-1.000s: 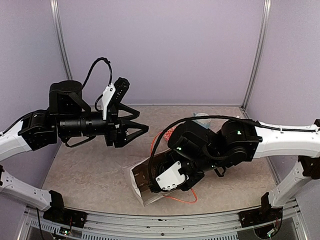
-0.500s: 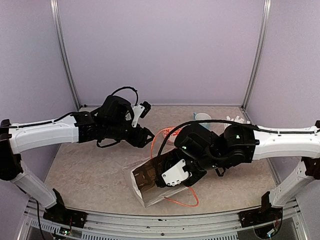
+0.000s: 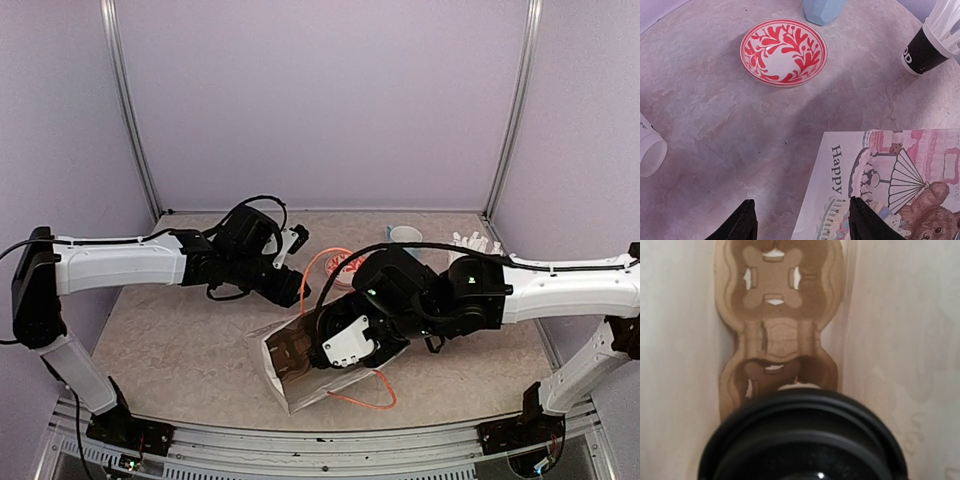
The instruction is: Pack the takeout coffee
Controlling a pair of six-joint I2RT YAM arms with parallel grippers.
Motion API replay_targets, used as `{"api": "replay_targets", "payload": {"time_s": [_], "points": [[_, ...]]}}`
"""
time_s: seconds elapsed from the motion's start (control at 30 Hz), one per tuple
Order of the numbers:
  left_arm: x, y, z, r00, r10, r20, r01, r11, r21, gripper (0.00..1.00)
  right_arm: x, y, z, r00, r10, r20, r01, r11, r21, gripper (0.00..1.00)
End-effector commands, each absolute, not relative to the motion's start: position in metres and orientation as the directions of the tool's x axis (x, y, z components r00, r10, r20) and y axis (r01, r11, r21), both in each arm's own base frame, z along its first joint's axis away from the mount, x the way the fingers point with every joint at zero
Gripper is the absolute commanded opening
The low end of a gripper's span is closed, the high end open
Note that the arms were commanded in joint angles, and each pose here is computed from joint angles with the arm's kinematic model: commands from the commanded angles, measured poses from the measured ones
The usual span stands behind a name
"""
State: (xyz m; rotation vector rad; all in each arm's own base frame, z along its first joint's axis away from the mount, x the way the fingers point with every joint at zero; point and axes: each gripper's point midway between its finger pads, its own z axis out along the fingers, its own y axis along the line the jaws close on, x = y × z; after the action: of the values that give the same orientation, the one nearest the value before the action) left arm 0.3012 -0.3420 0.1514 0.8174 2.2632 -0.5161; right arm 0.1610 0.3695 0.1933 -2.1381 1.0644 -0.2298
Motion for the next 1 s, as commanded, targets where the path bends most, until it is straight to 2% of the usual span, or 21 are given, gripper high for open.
{"api": "replay_targets", "payload": {"time_s": [0.0,0.53,0.97], "points": [[0.298,-0.352,0.15,-0.572,0.417,-0.706,0.708,0.686,-0.168,0.61,0.168,0.374,0.193,0.635,-0.754,-0.169,-0.624,-0.371,-0.688,0.37],[0.28,-0.354,0.14,-0.578,0.424,-0.697,0.738,0.636,-0.225,0.59,0.175,0.378,0.167,0.651,-0.738,-0.178,-0.644,-0.411,-0.645,0.36],[0.279,-0.358,0.132,-0.584,0.428,-0.69,0.745,0.621,-0.245,0.59,0.191,0.381,0.157,0.642,-0.748,-0.17,-0.631,-0.39,-0.67,0.36]]}}
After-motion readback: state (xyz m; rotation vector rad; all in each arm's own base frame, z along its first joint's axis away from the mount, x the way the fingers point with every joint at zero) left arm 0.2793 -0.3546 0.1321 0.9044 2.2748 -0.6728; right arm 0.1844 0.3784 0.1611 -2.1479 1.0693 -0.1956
